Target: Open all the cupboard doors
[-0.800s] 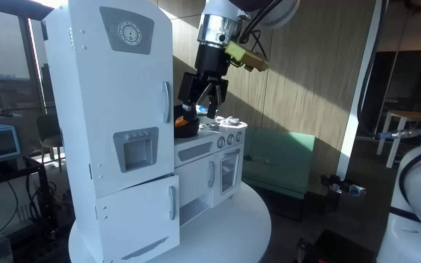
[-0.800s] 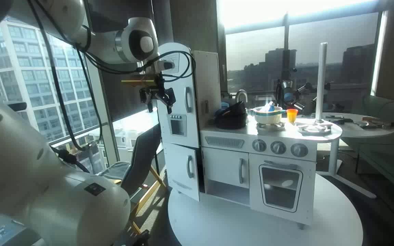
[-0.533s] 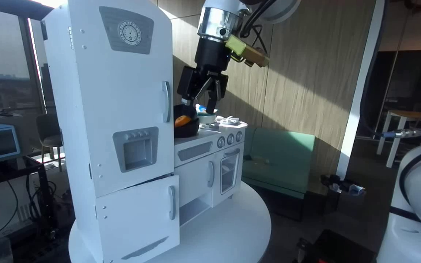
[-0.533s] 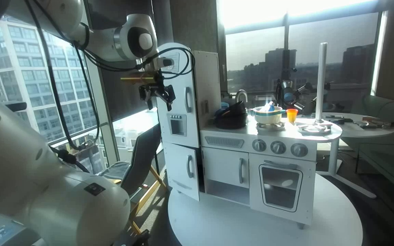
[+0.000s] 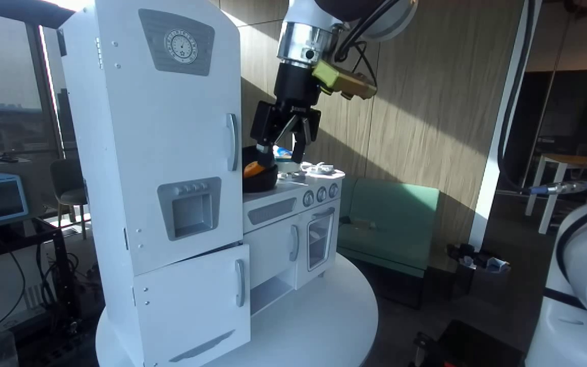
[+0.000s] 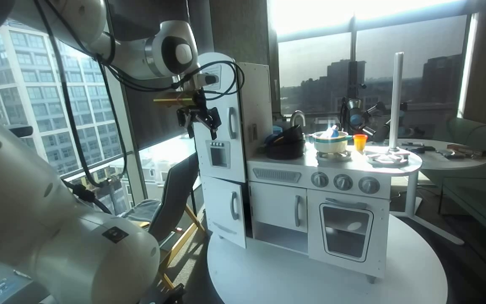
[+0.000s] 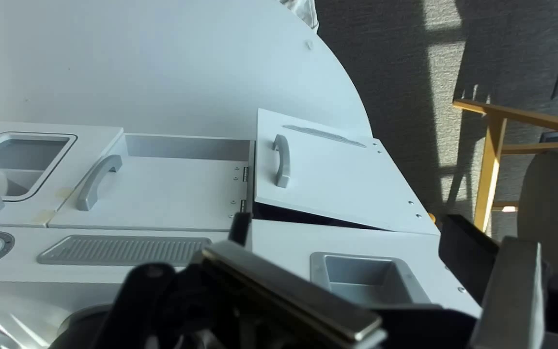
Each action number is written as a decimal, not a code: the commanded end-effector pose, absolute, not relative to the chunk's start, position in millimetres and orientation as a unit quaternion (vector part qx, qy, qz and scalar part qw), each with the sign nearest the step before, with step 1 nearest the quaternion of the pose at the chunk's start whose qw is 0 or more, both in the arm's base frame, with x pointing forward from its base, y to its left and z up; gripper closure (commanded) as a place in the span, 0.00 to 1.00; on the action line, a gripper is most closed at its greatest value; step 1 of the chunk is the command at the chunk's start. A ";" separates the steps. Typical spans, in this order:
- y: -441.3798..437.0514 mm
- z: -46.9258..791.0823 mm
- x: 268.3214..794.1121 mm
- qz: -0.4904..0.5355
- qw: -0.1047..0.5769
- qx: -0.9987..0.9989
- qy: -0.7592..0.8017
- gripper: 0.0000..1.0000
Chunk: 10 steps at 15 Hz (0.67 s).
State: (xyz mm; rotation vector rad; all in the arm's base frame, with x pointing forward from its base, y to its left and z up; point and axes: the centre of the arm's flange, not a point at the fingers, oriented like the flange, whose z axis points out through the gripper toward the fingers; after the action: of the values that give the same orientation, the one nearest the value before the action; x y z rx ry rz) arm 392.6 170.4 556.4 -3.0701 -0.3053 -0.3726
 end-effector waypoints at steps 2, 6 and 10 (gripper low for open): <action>139.7 556.7 418.3 -0.164 -0.017 -0.986 -0.035 0.00; 110.9 556.3 457.2 -0.214 -0.035 -0.975 0.047 0.00; 91.7 568.0 502.4 -0.294 -0.008 -0.950 0.102 0.00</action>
State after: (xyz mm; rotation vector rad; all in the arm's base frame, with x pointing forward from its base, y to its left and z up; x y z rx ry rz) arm 463.1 95.8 554.4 -3.0867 0.2120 -0.7484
